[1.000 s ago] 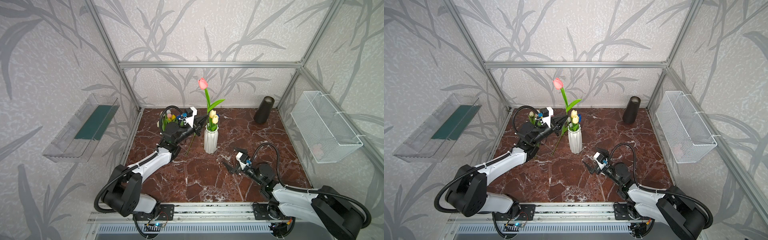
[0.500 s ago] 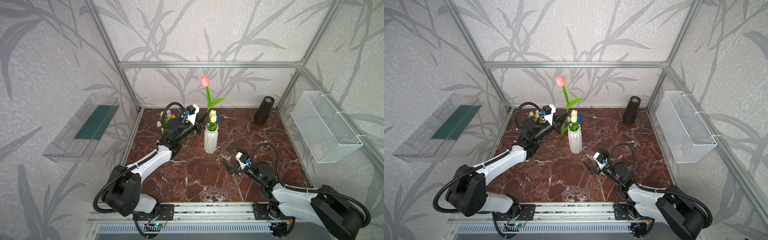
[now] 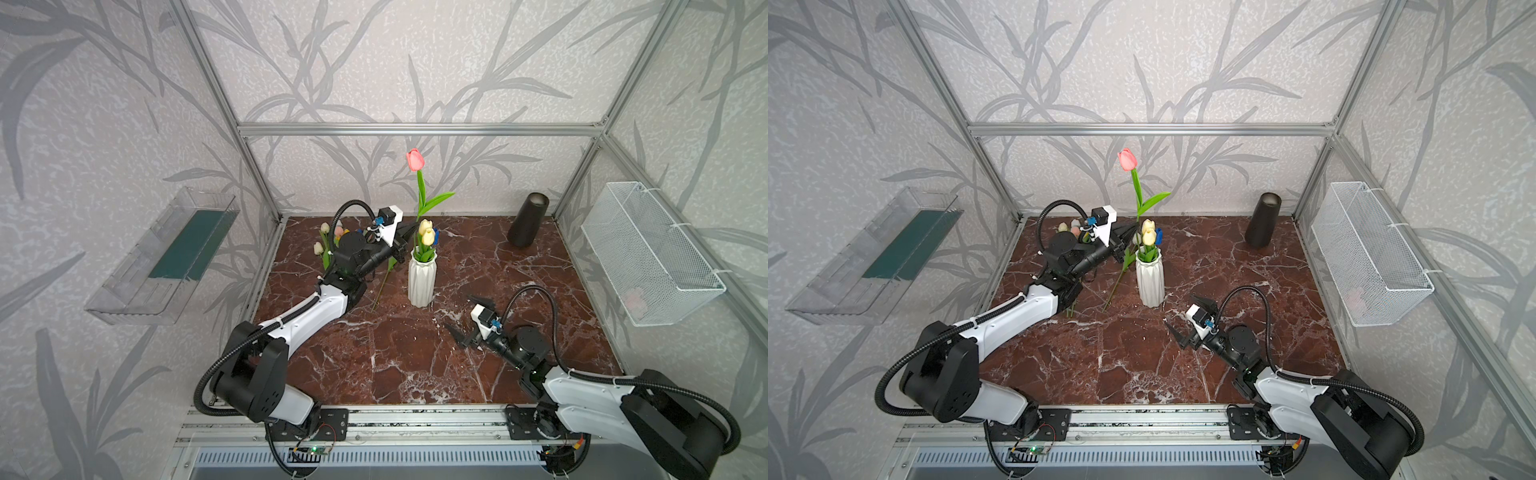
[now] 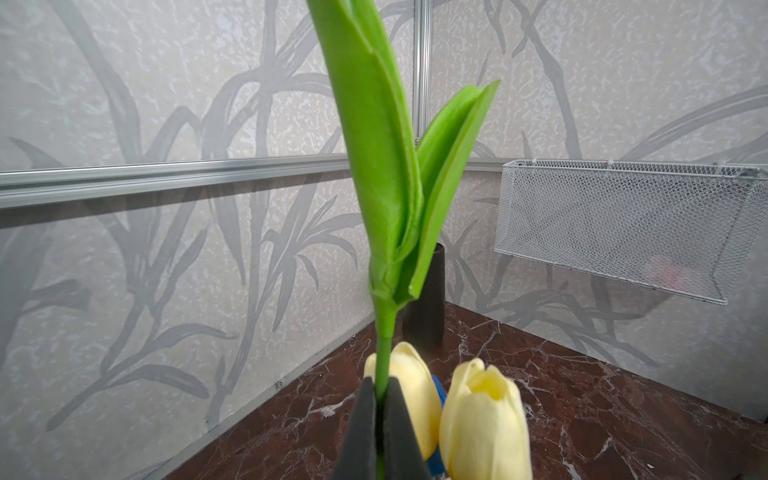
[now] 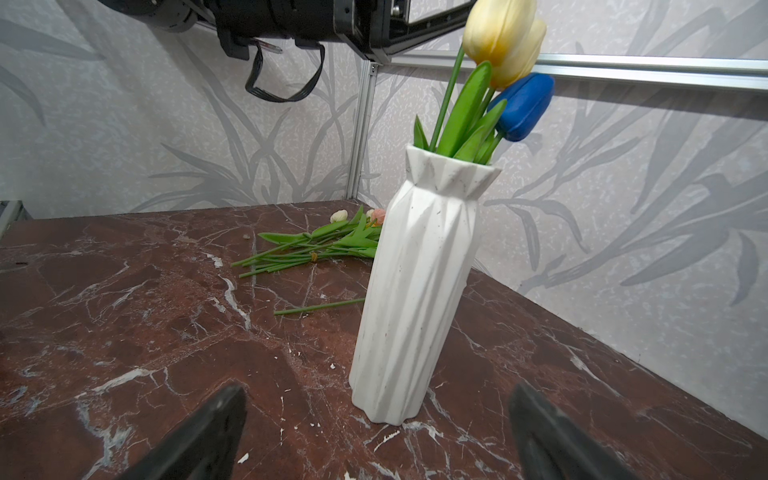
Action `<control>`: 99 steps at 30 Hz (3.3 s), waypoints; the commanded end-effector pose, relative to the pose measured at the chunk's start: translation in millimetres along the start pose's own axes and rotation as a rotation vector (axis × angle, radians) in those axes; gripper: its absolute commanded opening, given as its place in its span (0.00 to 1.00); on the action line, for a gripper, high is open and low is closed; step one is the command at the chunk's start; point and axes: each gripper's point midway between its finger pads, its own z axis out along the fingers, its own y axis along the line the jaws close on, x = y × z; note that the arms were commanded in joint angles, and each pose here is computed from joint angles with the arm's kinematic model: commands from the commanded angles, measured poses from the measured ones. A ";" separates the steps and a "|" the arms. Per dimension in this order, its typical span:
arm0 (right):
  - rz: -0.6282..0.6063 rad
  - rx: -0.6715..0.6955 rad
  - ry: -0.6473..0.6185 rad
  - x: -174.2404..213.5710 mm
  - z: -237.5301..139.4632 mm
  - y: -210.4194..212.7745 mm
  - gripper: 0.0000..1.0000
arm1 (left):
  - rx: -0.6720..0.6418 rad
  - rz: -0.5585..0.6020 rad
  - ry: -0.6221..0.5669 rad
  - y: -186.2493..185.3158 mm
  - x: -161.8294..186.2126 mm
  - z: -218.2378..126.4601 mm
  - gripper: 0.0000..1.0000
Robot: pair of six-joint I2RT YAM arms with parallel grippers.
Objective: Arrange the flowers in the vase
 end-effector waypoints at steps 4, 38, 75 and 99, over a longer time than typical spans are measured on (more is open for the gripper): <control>-0.008 -0.007 -0.031 -10.0 3.6 0.9 0.99 | 0.019 0.063 -0.055 -5.4 -39.0 -1.9 0.00; -0.007 -0.024 -0.018 -7.9 6.3 3.2 0.99 | 0.082 -0.054 -0.076 -9.9 -16.0 8.1 0.00; -0.006 -0.029 -0.022 -6.1 8.8 4.3 0.99 | 0.044 0.066 -0.088 -11.1 -73.0 -4.1 0.00; -0.012 -0.030 -0.022 -5.8 9.4 4.8 0.99 | 0.053 -0.004 -0.064 0.6 -44.7 9.1 0.00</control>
